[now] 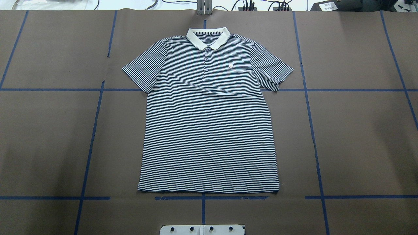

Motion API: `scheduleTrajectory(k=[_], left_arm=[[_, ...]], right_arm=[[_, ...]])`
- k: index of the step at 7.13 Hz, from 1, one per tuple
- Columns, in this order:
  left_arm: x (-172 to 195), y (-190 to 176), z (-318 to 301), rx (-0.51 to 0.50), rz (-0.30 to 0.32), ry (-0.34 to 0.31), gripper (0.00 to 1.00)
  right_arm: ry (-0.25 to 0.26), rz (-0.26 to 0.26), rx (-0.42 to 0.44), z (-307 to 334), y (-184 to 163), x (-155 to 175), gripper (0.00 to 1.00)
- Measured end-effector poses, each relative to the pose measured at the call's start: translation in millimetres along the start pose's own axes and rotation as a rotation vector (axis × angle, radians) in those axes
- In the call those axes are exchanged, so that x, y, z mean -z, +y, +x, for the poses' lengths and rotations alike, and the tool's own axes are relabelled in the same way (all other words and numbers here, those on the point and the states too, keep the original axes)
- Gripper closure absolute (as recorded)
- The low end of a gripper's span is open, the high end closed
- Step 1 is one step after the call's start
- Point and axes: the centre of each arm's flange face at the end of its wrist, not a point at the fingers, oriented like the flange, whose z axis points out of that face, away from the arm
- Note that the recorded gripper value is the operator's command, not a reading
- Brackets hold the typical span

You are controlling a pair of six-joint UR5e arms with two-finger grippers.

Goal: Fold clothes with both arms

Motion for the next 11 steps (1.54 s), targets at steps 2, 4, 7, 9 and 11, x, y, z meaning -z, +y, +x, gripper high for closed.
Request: scheduleTrajectory(k=[2, 4, 7, 9, 11], left_arm=[[8.5, -10.4, 9.8, -0.118, 0.108, -0.012, 0.0], [32.0, -35.0, 34.5, -0.3, 0.281, -0.02, 0.0], [52.2, -84.5, 54.7, -0.458, 0.43, -0.022, 0.0], [60.4, -104.5, 62.9, -0.488, 0.459, -0.022, 0.0], [65.3, -108.1, 68.3, -0.501, 0.47, -0.019, 0.0]], right_arm=[[-0.009, 0.061, 0.103, -49.3, -57.3, 19.4, 0.0], [-0.017, 0.133, 0.181, -94.6, -121.7, 44.6, 0.0], [-0.064, 0.234, 0.243, -120.7, -151.7, 50.8, 0.0], [-0.124, 0.282, 0.207, -183.8, -182.0, 33.0, 0.0], [-0.17, 0.352, 0.07, -298.5, -223.6, -11.0, 0.24]])
